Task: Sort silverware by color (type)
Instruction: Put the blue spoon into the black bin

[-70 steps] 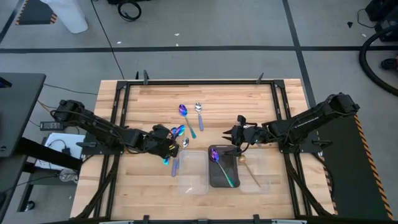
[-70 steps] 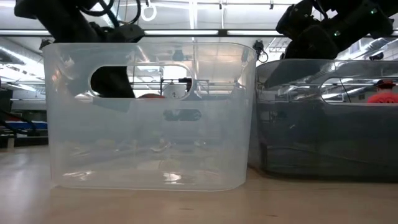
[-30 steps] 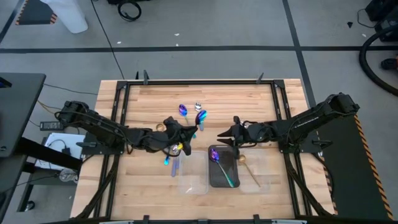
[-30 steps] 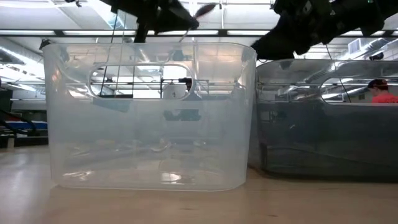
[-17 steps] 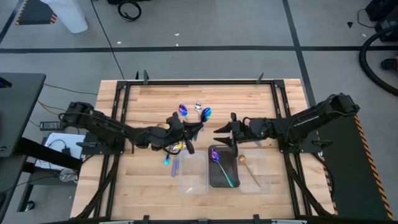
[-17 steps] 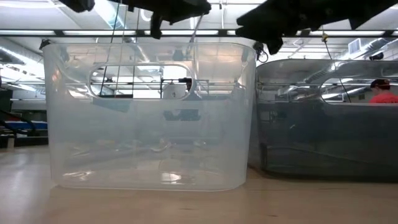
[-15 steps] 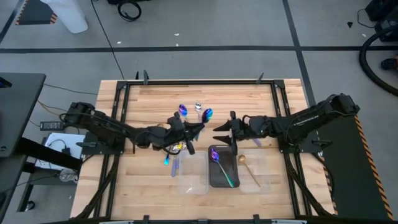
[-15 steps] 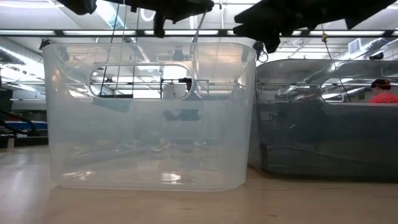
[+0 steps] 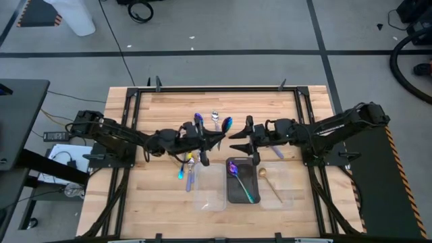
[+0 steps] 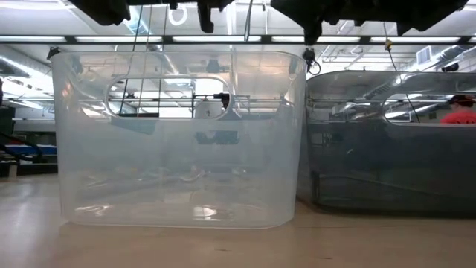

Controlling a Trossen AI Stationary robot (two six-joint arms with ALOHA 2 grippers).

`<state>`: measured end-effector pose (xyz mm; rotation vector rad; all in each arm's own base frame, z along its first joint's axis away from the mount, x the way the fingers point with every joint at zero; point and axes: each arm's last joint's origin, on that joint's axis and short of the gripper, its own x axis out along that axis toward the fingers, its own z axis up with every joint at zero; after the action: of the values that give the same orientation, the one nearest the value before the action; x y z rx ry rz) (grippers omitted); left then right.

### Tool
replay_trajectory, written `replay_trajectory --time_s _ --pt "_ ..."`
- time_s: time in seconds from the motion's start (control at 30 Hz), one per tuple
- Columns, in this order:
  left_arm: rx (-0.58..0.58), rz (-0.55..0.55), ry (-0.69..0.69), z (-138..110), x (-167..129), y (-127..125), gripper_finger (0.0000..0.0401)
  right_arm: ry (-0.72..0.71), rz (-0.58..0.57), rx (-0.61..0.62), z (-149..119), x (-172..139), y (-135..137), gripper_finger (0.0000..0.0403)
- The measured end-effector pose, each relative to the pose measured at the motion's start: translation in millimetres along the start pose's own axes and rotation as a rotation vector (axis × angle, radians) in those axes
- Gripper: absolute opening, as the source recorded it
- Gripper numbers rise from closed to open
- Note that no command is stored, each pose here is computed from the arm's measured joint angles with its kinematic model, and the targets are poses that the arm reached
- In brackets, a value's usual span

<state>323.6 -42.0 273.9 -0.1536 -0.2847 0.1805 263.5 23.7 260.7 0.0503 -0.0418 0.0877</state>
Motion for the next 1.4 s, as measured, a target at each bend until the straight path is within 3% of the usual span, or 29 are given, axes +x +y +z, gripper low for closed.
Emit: replay_trajectory --time_s 0.27,0.57,0.97,1.17,1.4 --pt "0.01 -0.047 -0.046 4.3 -4.1 -12.1 0.0031 0.009 -0.033 0.012 -10.6 12.3 -1.2 0.0166" --pt "0.056 -0.051 -0.051 -1.2 -2.5 -15.4 0.0031 0.009 0.018 0.02 -7.4 35.1 11.3 0.0166" --pt "0.07 -0.058 -0.033 -2.9 -2.3 -14.9 0.0031 -0.029 0.012 0.035 -0.8 35.4 9.0 0.0162" --pt "0.074 -0.058 -0.016 -4.7 -2.2 -14.9 0.0031 -0.037 -0.008 0.028 0.2 35.6 2.7 0.0145" --pt "0.084 -0.053 0.007 -6.9 -2.1 -14.4 0.0031 -0.037 -0.014 0.011 0.3 35.6 -1.1 0.0099"
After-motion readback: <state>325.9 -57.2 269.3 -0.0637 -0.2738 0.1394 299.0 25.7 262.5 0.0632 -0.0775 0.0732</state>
